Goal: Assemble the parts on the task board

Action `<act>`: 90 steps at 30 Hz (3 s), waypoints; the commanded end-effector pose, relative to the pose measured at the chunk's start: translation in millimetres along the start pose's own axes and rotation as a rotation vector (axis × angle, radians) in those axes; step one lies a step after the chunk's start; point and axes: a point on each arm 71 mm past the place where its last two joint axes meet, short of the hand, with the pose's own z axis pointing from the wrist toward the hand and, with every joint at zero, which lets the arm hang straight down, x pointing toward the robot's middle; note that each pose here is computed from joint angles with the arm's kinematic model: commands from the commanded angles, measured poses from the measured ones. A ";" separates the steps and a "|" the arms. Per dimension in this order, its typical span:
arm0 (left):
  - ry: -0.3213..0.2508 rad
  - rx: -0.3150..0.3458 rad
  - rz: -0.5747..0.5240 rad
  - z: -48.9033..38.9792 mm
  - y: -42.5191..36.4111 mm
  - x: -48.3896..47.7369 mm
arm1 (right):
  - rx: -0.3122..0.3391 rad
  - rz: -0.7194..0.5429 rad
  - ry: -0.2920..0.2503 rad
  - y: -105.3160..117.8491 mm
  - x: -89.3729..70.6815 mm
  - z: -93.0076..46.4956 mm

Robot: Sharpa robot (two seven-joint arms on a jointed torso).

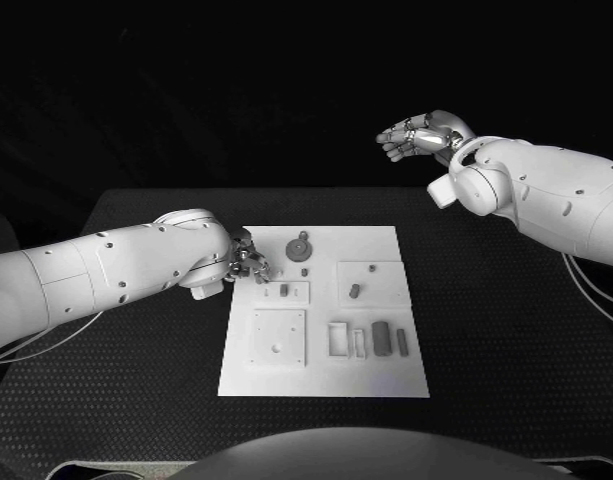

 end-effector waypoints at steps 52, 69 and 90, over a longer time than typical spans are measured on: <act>0.031 -0.022 0.089 4.6 -1.8 20.9 | -0.008 0.005 0.017 0.6 2.0 -0.8; 0.037 -0.023 0.093 4.0 -0.1 21.9 | -0.005 0.005 0.018 -0.4 2.2 -0.8; 0.046 -0.028 0.099 4.1 1.6 22.1 | -0.002 0.004 0.014 -1.7 0.8 -1.2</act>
